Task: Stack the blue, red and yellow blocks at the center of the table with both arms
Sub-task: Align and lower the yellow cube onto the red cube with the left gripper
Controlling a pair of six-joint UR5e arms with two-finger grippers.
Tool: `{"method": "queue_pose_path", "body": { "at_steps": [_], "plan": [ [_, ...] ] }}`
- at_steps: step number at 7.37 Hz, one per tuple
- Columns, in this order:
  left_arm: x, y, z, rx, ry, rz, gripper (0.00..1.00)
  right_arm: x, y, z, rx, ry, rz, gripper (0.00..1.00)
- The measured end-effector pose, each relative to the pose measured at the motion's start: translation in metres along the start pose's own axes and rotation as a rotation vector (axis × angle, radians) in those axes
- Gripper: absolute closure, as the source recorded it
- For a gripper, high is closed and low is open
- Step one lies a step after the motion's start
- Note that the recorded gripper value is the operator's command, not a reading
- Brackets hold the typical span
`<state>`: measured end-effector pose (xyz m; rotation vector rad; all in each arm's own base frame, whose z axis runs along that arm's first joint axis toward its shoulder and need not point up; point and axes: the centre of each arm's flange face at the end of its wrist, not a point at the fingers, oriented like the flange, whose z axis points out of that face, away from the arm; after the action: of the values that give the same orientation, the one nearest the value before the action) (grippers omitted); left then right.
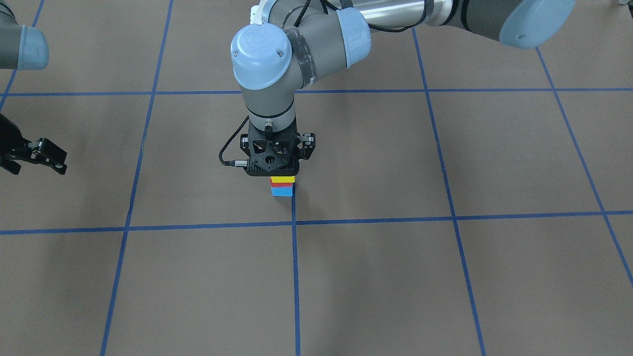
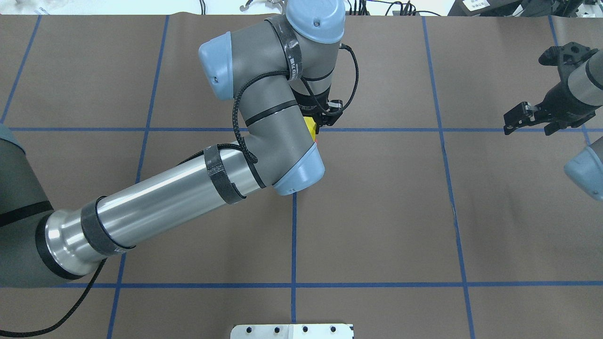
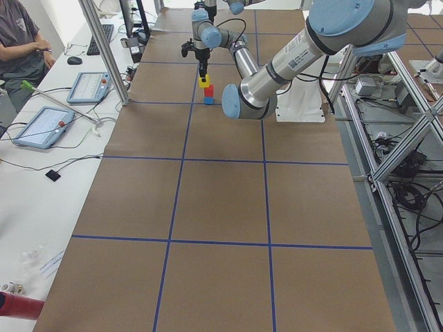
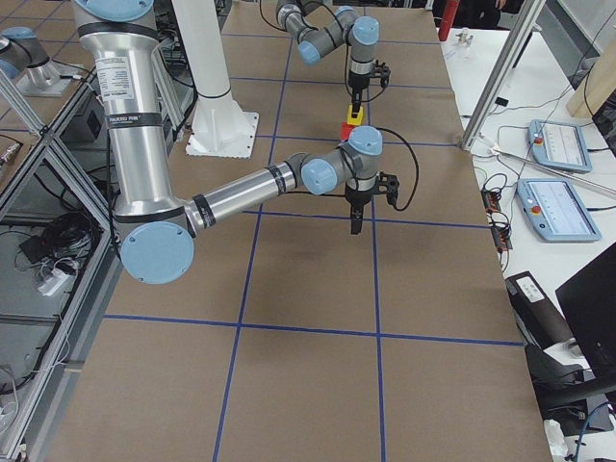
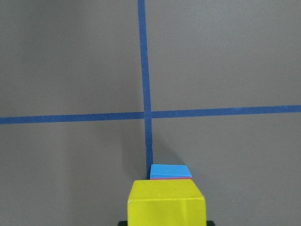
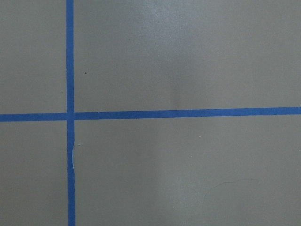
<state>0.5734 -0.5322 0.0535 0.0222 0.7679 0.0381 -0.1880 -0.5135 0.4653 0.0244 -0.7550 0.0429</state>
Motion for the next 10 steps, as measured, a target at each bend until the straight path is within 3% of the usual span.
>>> {"method": "queue_pose_path", "body": {
  "at_steps": [9, 10],
  "plan": [
    [0.011, 0.014, 0.01, -0.019, -0.002, -0.015, 1.0, 0.001, 0.0, 0.0, -0.001, 0.002, 0.001, 0.0],
    [0.012, 0.015, 0.011, -0.02, -0.002, -0.018, 0.95, 0.001, 0.0, 0.001, -0.001, 0.002, 0.002, 0.0]
  ]
}}
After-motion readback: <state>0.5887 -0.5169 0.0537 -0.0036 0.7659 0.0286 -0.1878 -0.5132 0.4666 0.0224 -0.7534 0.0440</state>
